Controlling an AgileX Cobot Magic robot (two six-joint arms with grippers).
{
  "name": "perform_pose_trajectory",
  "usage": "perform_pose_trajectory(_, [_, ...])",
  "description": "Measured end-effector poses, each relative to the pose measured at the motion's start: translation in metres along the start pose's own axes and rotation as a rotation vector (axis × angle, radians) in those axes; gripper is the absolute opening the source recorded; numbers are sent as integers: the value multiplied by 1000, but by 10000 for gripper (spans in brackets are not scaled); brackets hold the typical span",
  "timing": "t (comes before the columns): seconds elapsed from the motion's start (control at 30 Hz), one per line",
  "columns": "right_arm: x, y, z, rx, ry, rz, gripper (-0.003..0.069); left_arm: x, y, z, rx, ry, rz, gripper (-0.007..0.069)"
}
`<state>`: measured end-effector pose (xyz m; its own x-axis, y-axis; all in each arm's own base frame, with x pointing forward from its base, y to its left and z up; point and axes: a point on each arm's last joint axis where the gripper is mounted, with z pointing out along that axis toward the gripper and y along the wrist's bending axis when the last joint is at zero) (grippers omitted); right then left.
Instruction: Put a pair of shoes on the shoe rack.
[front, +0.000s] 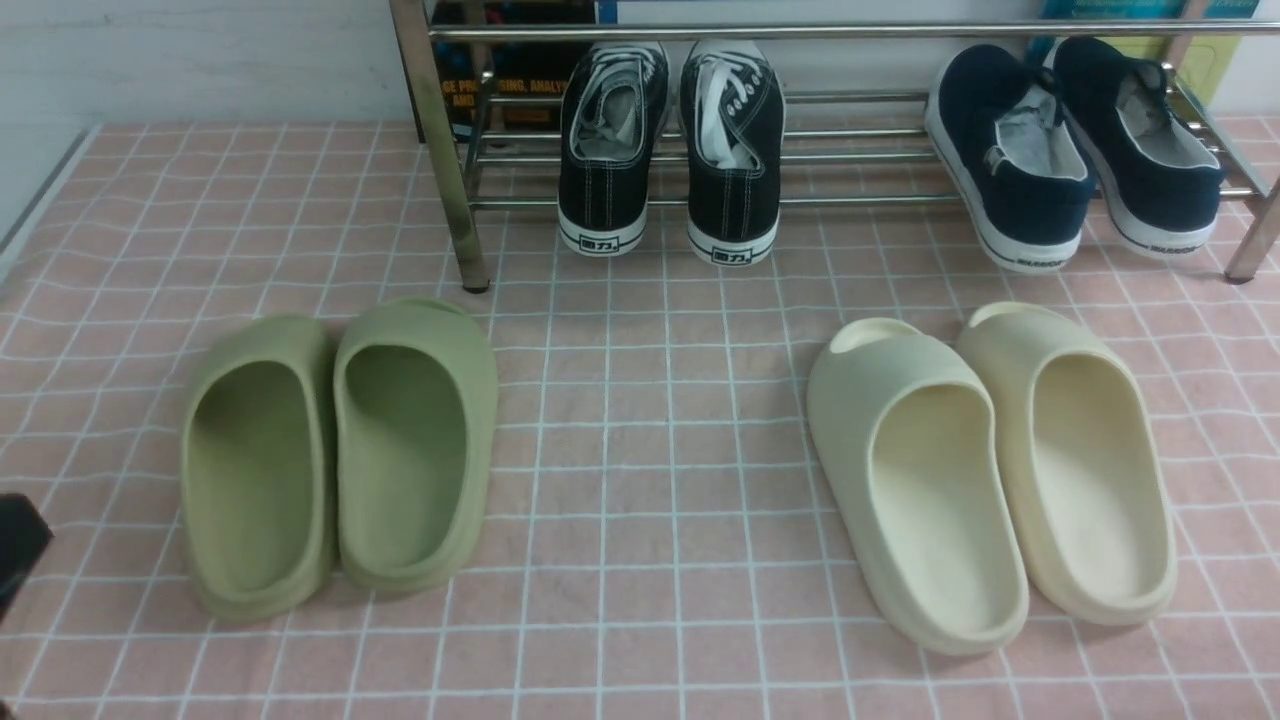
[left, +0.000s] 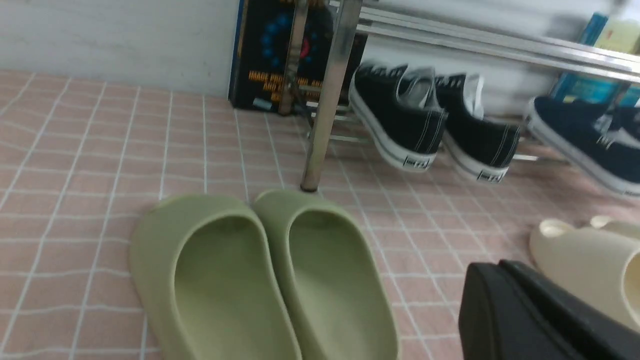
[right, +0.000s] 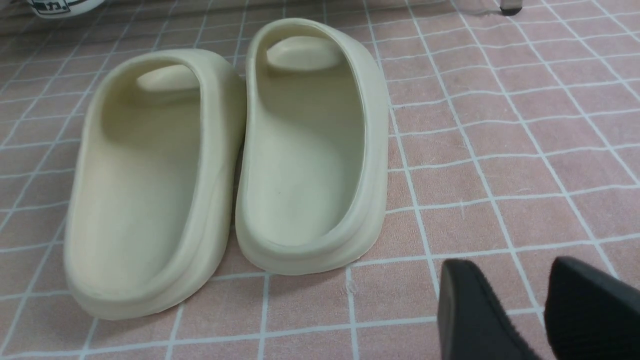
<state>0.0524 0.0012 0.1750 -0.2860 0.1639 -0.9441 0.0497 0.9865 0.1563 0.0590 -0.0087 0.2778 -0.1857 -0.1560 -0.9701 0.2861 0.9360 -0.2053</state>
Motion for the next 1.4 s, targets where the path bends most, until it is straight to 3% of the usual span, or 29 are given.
perform_pose_trajectory(0.23, [0,0,0,0,0,0,240,16,7,4,-65,79,13,27])
perform_pose_trajectory(0.4, [0,0,0,0,0,0,240,19,6,5,-53,54,97,33])
perform_pose_trajectory(0.57, [0,0,0,0,0,0,240,26,4,7,-62,-23,202,34])
perform_pose_trajectory(0.7, [0,0,0,0,0,0,240,41,6,9,-121,-200,287,34])
perform_pose_trajectory(0.8, [0,0,0,0,0,0,240,63,16,11,-200,-243,269,34])
perform_pose_trajectory(0.97, [0,0,0,0,0,0,240,72,21,8,-264,-185,240,34])
perform_pose_trajectory(1.13, [0,0,0,0,0,0,240,93,27,6,-314,29,193,34])
perform_pose_trajectory(1.4, [0,0,0,0,1,0,240,102,28,5,-314,139,189,34])
